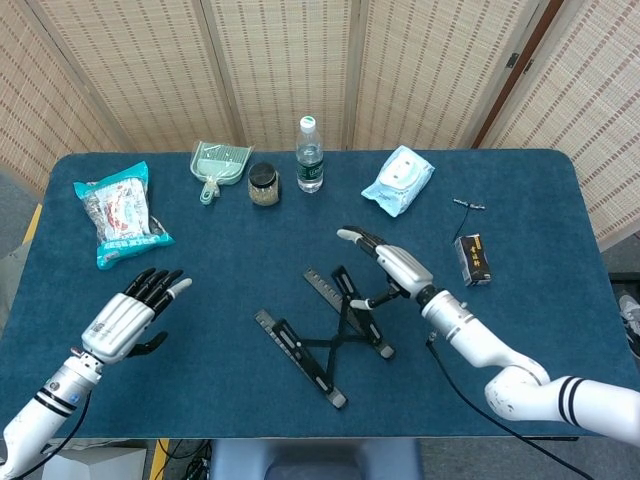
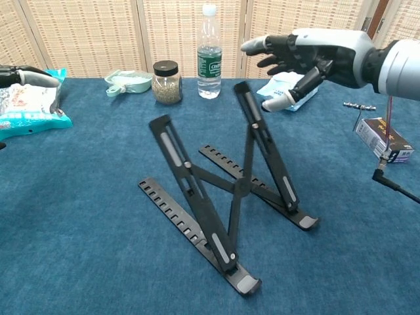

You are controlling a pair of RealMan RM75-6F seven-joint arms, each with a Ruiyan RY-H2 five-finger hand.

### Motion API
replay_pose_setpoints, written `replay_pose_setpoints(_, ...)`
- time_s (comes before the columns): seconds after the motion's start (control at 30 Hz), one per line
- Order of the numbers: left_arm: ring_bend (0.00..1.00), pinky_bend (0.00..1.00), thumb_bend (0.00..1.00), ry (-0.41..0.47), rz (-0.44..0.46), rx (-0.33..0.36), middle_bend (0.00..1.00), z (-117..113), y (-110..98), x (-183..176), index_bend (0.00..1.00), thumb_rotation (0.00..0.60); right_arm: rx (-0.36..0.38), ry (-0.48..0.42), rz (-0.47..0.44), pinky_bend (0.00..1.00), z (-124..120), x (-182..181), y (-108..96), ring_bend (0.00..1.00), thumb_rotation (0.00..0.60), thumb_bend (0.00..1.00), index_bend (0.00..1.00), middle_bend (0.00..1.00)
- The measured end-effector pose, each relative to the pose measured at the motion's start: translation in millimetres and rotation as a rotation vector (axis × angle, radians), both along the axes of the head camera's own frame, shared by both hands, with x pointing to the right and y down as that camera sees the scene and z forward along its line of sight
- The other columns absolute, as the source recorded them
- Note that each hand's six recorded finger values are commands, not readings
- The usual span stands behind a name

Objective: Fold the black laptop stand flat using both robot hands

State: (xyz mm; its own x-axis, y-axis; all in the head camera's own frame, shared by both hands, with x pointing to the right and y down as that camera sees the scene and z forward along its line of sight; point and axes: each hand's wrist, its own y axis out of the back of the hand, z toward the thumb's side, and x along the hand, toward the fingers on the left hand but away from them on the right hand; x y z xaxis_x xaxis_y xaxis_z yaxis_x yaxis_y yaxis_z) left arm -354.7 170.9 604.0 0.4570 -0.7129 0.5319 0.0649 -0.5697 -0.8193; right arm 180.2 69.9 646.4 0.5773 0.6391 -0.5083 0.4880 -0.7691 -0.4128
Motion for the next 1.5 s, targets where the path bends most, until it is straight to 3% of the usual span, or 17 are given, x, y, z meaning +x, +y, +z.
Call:
replay_pose_setpoints(0.13,0.00,0.00,0.33,-0.011,0.009,0.000,0.00,1,0,-1,0.04,0.600,0.100,-0.004,-0.020,0.06,-10,-4,-5,0.00,0.600,0.04,0.00,0.00)
replay_pose_setpoints(0.27,0.00,0.00,0.33,-0.032,0.017,0.004,0.00,3,-1,-4,0.04,0.600,0.194,0.048,-0.122,0.06,-16,0,2,0.00,0.600,0.04,0.00,0.00)
replay_pose_setpoints(0.5,0.00,0.00,0.33,-0.055,0.014,0.001,0.00,8,-4,-8,0.04,0.600,0.338,0.257,-0.428,0.06,-9,32,32,0.00,0.600,0.01,0.00,0.00)
replay_pose_setpoints(0.7,0.00,0.00,0.33,-0.068,0.025,-0.004,0.00,13,-4,-7,0.04,0.600,0.424,0.405,-0.582,0.06,1,64,45,0.00,0.600,0.00,0.00,0.00)
replay_pose_setpoints(1.0,0.00,0.00,0.33,-0.061,0.033,-0.008,0.00,14,-3,-5,0.04,0.600,0.520,0.492,-0.682,0.03,29,71,58,0.00,0.600,0.00,0.00,0.00)
replay_pose_setpoints(1.5,0.00,0.00,0.33,-0.055,0.010,-0.019,0.00,16,-3,-12,0.04,0.600,0.585,0.490,-0.731,0.00,75,30,71,0.00,0.600,0.00,0.00,0.00)
